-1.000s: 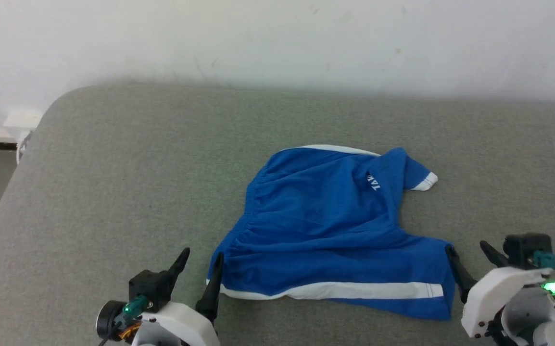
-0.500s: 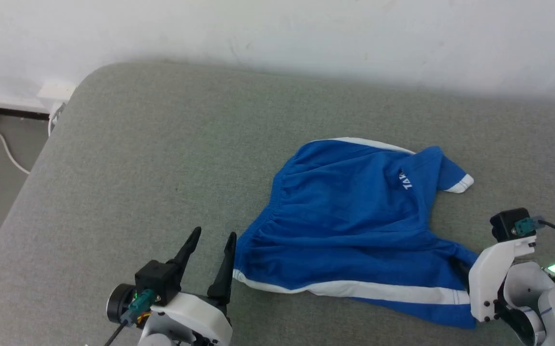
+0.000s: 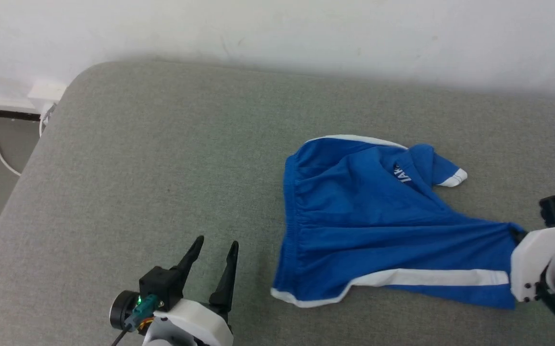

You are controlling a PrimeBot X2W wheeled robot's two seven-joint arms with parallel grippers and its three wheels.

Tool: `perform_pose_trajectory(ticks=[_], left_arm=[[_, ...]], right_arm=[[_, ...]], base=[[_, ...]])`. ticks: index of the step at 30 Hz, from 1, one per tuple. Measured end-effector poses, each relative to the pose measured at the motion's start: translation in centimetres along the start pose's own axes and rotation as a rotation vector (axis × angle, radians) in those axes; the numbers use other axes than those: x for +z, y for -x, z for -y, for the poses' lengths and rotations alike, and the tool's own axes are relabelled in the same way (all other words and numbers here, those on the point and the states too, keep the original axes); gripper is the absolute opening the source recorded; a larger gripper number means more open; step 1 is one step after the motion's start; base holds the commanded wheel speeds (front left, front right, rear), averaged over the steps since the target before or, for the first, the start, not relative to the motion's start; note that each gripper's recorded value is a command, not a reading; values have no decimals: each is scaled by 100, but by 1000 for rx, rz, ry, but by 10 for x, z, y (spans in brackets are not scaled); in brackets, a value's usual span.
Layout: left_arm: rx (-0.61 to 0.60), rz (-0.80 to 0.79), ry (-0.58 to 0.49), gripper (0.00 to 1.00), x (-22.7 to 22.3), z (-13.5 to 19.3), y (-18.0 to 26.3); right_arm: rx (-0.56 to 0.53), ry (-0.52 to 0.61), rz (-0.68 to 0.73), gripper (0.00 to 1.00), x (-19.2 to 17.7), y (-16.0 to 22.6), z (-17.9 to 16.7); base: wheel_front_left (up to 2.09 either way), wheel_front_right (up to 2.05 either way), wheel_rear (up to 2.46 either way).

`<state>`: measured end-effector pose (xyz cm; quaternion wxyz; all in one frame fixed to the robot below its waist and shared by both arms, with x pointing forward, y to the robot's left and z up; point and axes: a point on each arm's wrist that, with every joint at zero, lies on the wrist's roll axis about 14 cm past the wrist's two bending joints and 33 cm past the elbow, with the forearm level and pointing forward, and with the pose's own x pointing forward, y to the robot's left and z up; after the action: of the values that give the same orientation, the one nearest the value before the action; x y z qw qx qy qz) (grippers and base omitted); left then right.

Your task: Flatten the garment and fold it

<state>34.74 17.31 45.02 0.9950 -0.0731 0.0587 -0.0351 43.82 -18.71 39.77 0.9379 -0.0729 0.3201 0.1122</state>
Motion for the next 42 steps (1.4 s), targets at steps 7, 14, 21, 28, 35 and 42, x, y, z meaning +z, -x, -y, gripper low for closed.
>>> perform_pose_trajectory(ticks=[7, 14, 21, 28, 35, 42], left_arm=[[-25, 18, 11, 100, 4, 9, -4], [-55, 49, 41, 100, 12, 18, -2], [-108, 85, 55, 100, 23, 33, -1], [-272, -46, -7, 100, -5, 62, 7], [-493, -360, -93, 100, -48, 92, 31], [-541, -397, -118, 100, -50, 95, 25]], right_arm=[[-54, 41, 40, 100, -1, 8, 19], [-64, 21, 301, 100, 42, 26, 17], [-102, -101, 553, 100, 57, 69, 16], [-142, -242, 607, 100, 32, 96, 7], [-195, -278, 592, 100, 19, 105, 16], [-227, -296, 569, 100, 10, 106, 23]], base=[[0, 0, 0], [0, 0, 0], [0, 0, 0], [0, 0, 0], [0, 0, 0], [0, 0, 0]])
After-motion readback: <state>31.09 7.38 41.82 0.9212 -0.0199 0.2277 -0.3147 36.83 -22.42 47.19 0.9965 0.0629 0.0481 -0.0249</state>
